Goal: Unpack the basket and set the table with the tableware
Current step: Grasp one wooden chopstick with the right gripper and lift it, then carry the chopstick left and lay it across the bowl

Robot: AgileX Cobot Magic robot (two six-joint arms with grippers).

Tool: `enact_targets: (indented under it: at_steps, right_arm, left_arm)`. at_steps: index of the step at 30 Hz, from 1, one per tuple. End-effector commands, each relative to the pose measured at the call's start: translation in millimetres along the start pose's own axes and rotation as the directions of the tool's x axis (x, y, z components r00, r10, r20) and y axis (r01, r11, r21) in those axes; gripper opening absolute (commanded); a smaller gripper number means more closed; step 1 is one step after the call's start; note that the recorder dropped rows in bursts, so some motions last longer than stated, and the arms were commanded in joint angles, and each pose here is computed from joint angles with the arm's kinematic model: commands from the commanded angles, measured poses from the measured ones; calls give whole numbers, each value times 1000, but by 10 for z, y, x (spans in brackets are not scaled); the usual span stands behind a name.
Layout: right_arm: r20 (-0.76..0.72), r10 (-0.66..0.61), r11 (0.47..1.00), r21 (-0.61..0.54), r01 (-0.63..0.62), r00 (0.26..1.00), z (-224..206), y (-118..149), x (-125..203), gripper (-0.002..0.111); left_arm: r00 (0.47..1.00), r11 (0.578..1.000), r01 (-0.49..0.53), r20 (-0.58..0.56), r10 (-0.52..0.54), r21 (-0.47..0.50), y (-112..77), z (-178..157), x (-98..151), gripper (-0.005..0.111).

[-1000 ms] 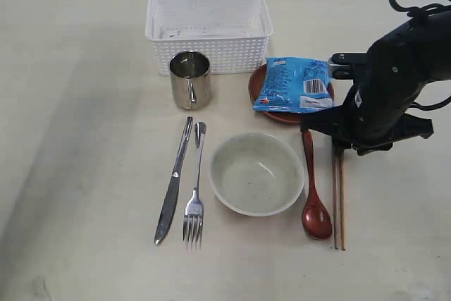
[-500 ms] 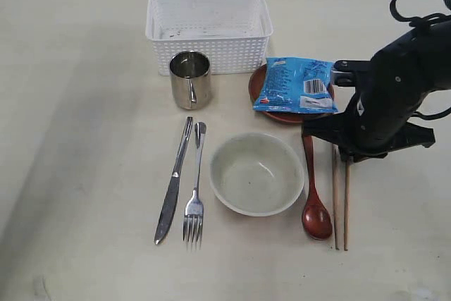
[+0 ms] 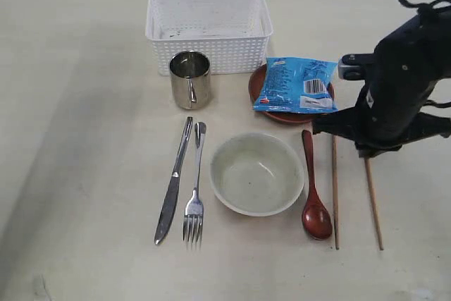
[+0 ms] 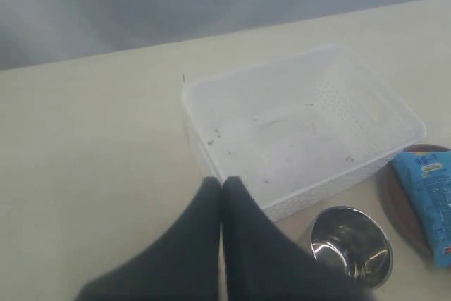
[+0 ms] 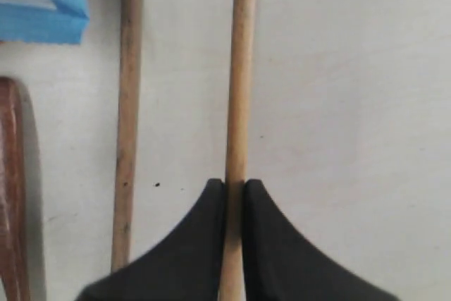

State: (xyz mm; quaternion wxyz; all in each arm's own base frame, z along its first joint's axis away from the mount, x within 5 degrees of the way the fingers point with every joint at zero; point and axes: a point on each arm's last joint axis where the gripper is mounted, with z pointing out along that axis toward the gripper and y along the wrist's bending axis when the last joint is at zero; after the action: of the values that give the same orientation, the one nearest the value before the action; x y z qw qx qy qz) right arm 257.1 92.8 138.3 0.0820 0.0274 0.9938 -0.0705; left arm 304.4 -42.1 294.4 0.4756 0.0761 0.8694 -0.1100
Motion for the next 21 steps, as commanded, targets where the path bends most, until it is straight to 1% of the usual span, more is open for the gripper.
enact_targets:
  at_steps: [1,6,9,11,15,18,21]
  right_arm:
    - [81,-11,998,57,6,997,-420,-111,-155,0]
    - [135,-31,997,71,21,990,-860,-179,-273,0]
    - [170,-29,999,49,21,985,-1095,-154,-295,0]
    - [198,-32,999,11,30,980,-1224,-84,-272,0]
    - [202,-44,991,-114,68,978,-1397,192,-153,0]
    - [179,-63,972,-213,101,982,-1428,445,-25,0]
    - [155,-86,953,-274,127,984,-1412,686,94,0]
  left_arm:
    - [1000,1000,-4,-3,4,7,-20,-15,11,0]
    - [1000,1000,-4,-3,4,7,-20,-15,11,0]
    - [1000,1000,-4,-4,4,9,-21,-15,13,0]
    - [1000,1000,-4,-8,4,12,-24,-15,16,0]
    - [1000,1000,-4,-8,4,12,-24,-15,16,0]
    - [1000,1000,-4,-8,4,12,-24,-15,16,0]
    - [1000,1000,-4,-8,4,12,-24,-15,16,0]
